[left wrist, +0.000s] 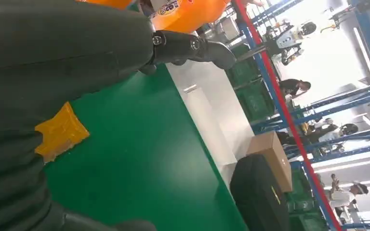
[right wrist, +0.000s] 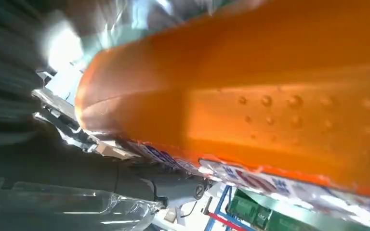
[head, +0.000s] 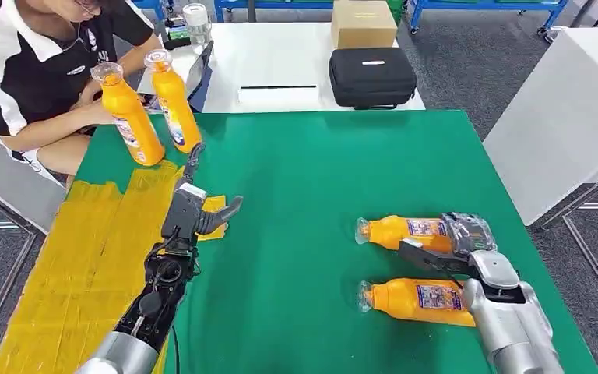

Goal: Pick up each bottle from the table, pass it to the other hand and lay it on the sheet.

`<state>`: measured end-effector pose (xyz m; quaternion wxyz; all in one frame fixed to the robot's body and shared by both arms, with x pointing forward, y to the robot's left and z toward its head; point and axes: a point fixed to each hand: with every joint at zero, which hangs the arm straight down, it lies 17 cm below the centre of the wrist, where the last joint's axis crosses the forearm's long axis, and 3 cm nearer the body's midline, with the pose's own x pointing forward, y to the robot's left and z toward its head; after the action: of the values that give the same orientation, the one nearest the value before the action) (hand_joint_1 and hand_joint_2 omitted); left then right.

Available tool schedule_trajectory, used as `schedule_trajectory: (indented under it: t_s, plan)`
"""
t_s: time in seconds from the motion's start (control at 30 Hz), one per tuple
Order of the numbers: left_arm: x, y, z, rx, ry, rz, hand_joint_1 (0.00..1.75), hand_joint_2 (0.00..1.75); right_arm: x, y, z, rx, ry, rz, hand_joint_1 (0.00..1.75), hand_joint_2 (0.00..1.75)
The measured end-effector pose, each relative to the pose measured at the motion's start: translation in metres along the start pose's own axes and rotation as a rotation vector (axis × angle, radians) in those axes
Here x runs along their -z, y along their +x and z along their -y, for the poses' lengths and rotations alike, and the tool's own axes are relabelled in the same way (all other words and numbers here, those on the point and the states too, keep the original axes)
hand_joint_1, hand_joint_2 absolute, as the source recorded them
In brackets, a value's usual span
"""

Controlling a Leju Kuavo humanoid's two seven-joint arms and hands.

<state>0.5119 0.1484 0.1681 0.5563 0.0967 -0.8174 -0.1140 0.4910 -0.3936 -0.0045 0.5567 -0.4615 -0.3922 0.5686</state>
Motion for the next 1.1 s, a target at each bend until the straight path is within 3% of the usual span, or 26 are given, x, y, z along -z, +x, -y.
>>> schedule_trajectory:
  t_s: [0.17,0.4,0.47,0.57,0.67,0.93,1.1]
  plan:
    - [0.0,0.0,0.002,-0.001,-0.01,-0.002,0.0,1.75,0.002,0.003,0.009,0.011,-0.055,0.01,1.75,1.75]
    - [-0.003,0.0,0.004,-0.004,-0.018,0.0,0.0,1.75,-0.01,0.031,0.04,0.098,-0.274,0.099,1.75,1.75]
    - [-0.005,0.002,0.004,-0.01,-0.016,0.005,0.0,1.75,-0.019,0.043,0.061,0.196,-0.38,0.132,1.75,1.75]
    - [-0.008,0.014,0.005,-0.039,-0.019,0.033,0.0,1.75,-0.04,0.053,0.107,0.526,-0.589,0.17,1.75,1.75]
    - [-0.009,0.036,0.01,-0.071,-0.031,0.076,0.0,1.75,-0.056,0.06,0.133,0.759,-0.69,0.179,1.75,1.75]
    - [-0.015,0.099,0.019,-0.184,-0.082,0.218,0.0,1.75,-0.081,0.074,0.176,0.814,-0.848,0.185,1.75,1.75]
    - [-0.019,0.116,0.019,-0.192,-0.091,0.26,0.0,1.75,-0.087,0.078,0.188,0.834,-0.878,0.192,1.75,1.75]
